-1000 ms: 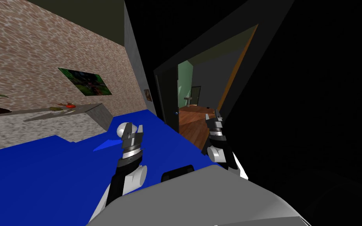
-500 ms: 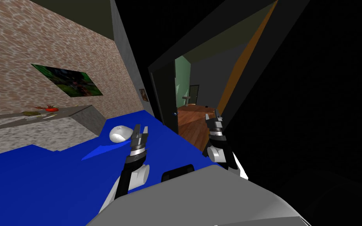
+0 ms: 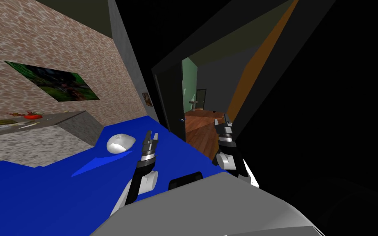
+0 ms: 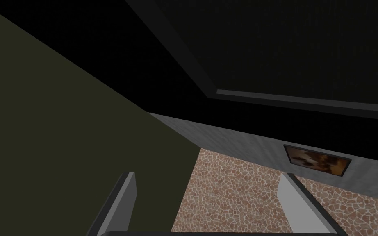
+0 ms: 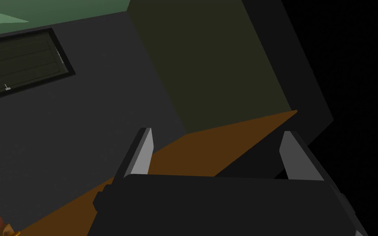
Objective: Push the door open
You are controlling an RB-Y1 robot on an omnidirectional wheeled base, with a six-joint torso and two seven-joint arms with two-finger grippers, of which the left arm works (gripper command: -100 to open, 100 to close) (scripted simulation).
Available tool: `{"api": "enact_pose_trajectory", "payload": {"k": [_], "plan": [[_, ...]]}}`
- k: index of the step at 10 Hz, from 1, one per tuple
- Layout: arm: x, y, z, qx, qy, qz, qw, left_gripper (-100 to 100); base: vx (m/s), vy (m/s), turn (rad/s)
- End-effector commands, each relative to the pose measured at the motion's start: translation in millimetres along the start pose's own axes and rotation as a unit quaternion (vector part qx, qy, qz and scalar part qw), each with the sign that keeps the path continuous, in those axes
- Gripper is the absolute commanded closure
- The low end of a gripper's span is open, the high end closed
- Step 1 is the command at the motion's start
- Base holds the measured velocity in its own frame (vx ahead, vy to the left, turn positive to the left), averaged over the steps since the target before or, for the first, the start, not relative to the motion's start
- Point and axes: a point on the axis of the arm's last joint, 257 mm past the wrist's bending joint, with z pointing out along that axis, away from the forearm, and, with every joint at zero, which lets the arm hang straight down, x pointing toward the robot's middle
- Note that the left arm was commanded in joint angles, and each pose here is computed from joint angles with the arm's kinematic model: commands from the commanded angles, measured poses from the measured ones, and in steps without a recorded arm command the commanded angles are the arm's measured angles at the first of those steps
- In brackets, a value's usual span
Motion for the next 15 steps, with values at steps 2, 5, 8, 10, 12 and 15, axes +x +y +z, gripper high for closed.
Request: {"api": "enact_pose_trajectory", "payload": {"k": [2, 5, 8, 10, 12, 15], "plan": [[7.0, 16.1, -3.1, -0.012, 0.010, -0.004, 0.9999, -100, 0.085, 0.036, -0.075], [14.2, 34.5, -6.4, -0.026, 0.021, -0.008, 0.9994, -100, 0.090, 0.046, -0.066], [22.1, 54.3, -10.6, -0.041, 0.032, -0.013, 0.9986, -100, 0.092, 0.054, -0.073], [27.2, 67.2, -13.7, -0.051, 0.039, -0.016, 0.9978, -100, 0.102, 0.040, -0.076], [32.5, 80.3, -17.1, -0.062, 0.046, -0.020, 0.9968, -100, 0.092, 0.049, -0.074], [40.5, 100.0, -22.8, -0.078, 0.056, -0.025, 0.9950, -100, 0.086, 0.057, -0.083]]}}
